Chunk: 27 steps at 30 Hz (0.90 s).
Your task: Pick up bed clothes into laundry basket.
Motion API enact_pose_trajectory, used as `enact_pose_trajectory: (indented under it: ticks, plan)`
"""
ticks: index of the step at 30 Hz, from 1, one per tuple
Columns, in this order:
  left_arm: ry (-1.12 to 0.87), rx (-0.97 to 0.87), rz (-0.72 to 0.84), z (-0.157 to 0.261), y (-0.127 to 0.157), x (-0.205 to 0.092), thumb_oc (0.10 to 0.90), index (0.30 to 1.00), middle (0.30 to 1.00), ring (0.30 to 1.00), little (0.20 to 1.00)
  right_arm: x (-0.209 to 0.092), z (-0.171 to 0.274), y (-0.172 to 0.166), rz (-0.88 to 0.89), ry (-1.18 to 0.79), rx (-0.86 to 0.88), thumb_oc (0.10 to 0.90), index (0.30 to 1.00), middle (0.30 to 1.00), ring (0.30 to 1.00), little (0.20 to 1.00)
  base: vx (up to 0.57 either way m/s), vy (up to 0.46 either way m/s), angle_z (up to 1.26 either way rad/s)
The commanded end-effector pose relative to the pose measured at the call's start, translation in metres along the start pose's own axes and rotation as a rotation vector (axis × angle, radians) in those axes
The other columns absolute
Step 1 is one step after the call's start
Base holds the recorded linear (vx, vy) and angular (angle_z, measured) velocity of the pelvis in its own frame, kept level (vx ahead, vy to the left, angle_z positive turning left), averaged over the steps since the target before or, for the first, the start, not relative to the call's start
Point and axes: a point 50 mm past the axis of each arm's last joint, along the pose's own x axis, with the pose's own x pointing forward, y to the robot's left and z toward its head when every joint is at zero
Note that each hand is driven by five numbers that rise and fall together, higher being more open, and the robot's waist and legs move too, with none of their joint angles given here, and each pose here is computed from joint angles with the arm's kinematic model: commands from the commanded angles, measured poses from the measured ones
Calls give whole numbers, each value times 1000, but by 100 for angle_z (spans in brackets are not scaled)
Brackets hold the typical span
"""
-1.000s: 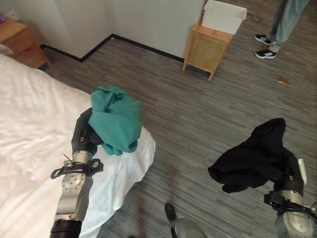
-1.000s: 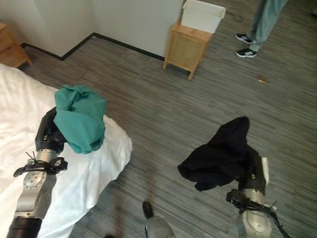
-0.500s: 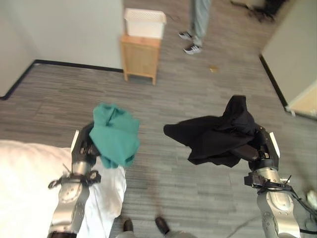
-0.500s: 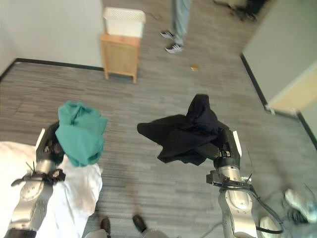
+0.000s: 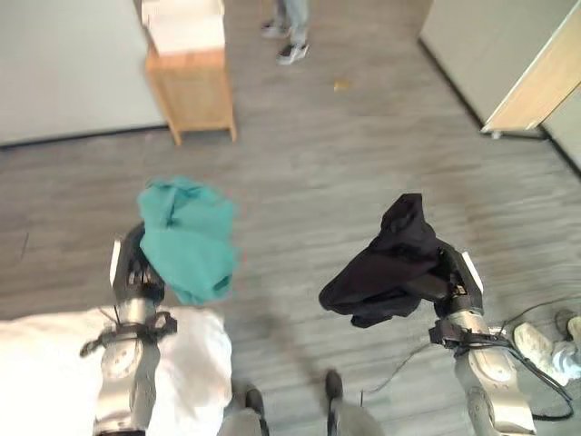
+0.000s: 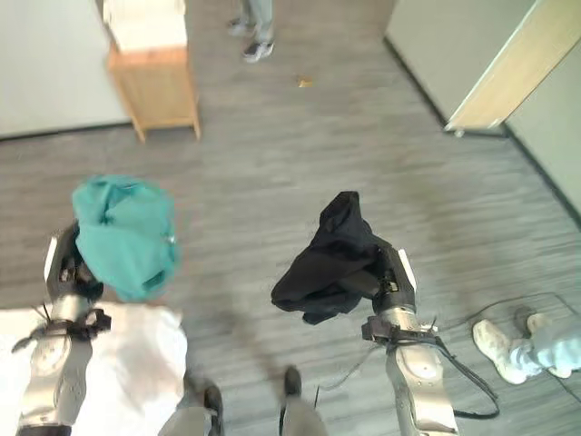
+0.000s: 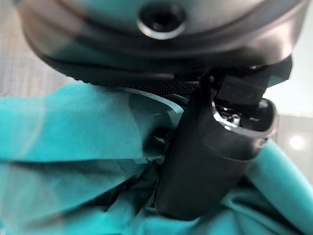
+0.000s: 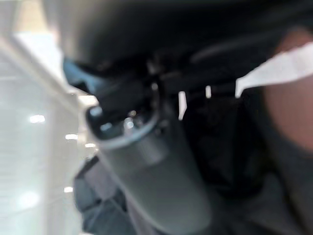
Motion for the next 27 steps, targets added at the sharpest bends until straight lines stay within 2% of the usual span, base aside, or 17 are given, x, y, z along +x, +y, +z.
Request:
enact_pose_trajectory:
  ticks: [1,6,17,18,27]
  plan:
    - [-292,44,-94,58,-10,13,400,300,300,300,300,5,53,-19,-16,-272,-18,400,300,300,300,300,15,9,19]
    - [-278,29,-111,54,-15,13,400,300,300,300,300,-1,50,-28,-47,-253,-12,400,300,300,300,300,-19,-5,14]
    - [-226,45,-95,43,-12,11,400,300,300,300,300,1,47,-22,-15,-236,-10,400,300,300,300,300,-15,5,-3]
    - [-47,188,-270,6,-50,29,400,300,300,300,300,-25,-25,-23,-64,57,228,400,300,300,300,300,-7,39,14]
    - [-70,192,-226,11,-45,34,400,300,300,300,300,-18,-11,-27,-71,-5,172,400,300,300,300,300,25,34,2]
